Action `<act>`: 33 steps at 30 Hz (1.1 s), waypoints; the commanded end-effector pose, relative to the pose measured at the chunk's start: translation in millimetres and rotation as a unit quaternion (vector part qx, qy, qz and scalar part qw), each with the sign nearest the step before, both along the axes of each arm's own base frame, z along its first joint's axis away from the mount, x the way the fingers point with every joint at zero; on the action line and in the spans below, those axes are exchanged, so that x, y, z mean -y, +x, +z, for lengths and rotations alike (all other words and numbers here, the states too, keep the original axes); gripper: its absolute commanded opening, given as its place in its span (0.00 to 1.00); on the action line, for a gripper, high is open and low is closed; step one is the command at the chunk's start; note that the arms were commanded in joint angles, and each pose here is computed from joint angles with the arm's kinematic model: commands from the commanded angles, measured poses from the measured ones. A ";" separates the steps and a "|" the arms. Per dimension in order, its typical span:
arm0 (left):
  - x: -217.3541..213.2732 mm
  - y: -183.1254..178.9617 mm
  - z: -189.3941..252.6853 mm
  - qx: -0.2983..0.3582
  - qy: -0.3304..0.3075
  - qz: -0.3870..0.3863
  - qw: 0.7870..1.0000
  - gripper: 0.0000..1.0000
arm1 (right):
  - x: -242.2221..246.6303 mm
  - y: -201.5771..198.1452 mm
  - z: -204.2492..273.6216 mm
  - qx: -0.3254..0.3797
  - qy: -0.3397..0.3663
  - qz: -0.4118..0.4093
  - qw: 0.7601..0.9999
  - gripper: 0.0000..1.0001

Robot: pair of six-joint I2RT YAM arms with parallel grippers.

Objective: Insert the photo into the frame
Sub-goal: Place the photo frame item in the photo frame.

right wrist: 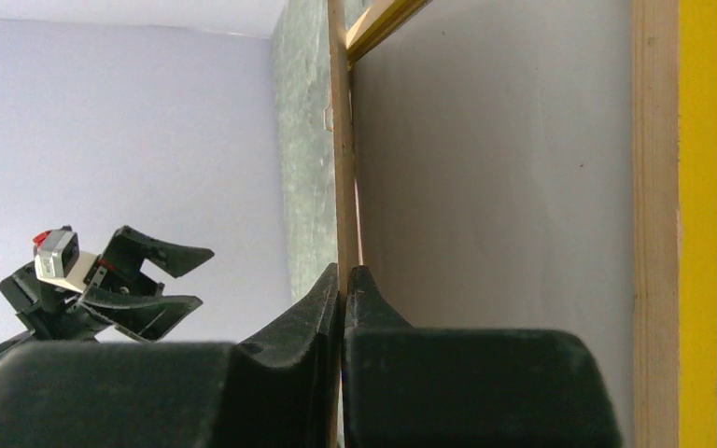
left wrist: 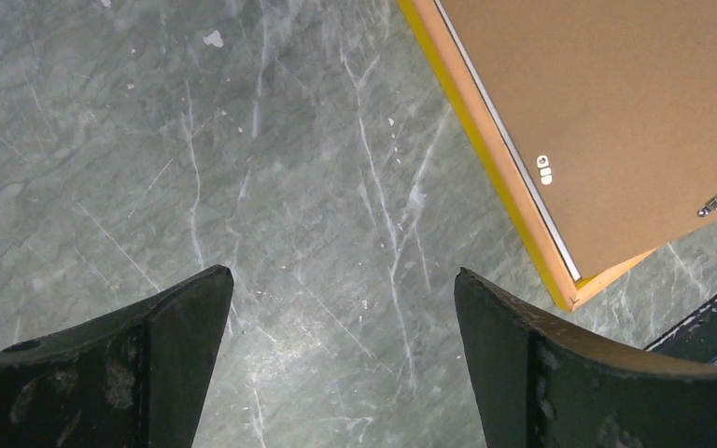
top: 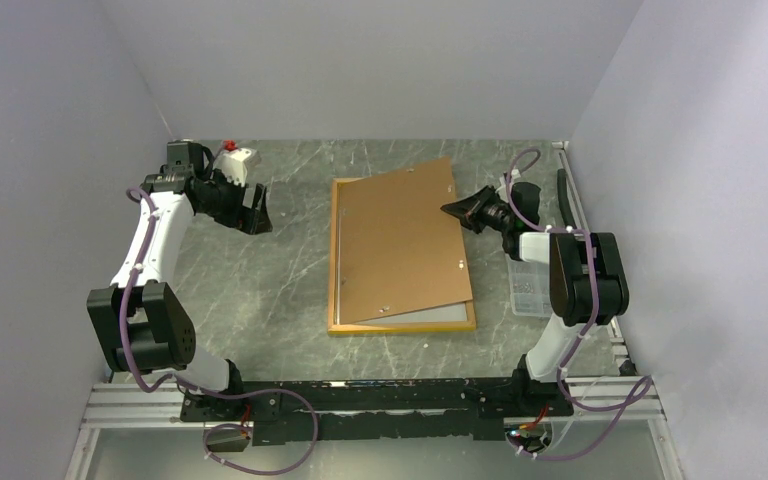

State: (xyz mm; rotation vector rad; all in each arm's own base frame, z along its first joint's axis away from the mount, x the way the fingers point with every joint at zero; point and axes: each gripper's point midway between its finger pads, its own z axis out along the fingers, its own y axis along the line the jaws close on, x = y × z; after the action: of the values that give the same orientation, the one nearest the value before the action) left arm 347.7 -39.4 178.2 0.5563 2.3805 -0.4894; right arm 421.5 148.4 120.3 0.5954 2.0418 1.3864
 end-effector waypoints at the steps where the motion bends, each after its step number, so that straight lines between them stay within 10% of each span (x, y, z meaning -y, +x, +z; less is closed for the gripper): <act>1: 3.0 -6.8 8.7 0.019 0.006 -0.013 1.000 0.94 | 0.2 8.3 19.3 0.041 -0.001 -0.017 0.999 0.00; 16: 7.8 -13.8 5.3 0.012 0.004 -0.023 1.000 0.94 | -25.2 -3.0 0.7 0.032 -0.072 0.014 0.997 0.00; 33: 10.5 -16.6 8.1 0.014 -0.001 -0.029 0.999 0.94 | -32.1 -5.9 -13.5 0.006 -0.239 0.041 0.970 0.61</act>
State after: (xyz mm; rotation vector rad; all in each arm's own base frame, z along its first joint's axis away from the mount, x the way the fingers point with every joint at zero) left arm 334.7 -44.7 170.3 0.5865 2.4034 -0.5070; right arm 404.3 181.5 77.1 0.3773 2.3509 0.9564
